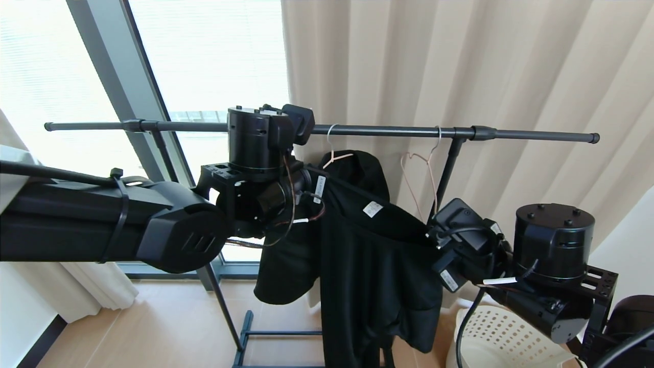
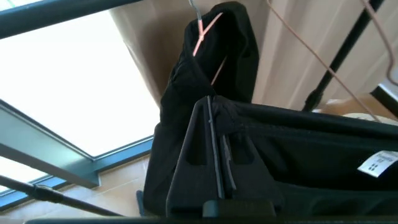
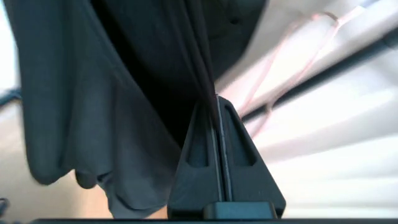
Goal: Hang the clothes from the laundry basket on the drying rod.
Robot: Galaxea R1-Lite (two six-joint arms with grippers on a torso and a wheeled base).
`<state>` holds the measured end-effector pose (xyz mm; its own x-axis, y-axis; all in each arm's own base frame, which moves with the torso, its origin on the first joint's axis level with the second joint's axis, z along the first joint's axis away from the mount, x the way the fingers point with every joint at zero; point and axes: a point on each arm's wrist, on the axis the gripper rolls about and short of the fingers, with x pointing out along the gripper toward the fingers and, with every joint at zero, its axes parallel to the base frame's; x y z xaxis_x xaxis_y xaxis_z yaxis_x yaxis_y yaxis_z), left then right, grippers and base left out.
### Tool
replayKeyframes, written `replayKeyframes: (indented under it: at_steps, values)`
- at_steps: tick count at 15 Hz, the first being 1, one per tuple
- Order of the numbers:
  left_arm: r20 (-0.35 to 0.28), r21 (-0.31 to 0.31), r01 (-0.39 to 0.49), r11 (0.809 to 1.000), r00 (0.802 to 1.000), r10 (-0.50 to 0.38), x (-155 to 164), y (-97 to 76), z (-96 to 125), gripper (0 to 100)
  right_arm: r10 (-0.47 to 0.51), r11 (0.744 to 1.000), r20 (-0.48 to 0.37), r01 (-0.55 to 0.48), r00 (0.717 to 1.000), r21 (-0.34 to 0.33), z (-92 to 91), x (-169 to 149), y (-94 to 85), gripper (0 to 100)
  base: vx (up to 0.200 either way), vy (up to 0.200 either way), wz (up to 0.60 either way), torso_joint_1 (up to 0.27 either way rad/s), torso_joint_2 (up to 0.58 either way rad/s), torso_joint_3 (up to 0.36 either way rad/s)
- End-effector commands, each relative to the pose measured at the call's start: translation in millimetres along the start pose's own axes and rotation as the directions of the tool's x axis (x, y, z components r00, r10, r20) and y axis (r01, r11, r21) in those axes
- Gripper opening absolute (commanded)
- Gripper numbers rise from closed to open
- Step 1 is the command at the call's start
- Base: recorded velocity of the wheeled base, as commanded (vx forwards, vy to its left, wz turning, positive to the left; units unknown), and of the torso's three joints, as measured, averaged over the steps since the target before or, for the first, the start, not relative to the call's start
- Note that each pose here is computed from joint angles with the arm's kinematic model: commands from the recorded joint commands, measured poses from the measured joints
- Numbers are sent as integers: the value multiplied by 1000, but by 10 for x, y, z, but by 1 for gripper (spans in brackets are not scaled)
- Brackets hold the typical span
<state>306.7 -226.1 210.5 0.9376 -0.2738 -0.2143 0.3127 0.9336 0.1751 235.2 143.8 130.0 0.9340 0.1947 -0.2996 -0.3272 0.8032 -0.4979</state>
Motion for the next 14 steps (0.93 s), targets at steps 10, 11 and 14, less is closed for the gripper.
replayKeyframes:
  at_steps: [10,11,14]
  values:
    - [-4,-2,39,999,999,-39,20,-137,-118,0,-38,999,-38,39,999,7,184,-114,52,0,0,0,0,0,0,0]
    - [4,-5,40,999,999,-40,20,-141,-91,0,-38,999,-40,38,998,6,181,-118,52,0,0,0,0,0,0,0]
    - [41,-20,41,999,998,-40,4,-131,20,0,-25,1000,-55,25,998,-3,136,-103,80,100,0,0,0,0,0,0]
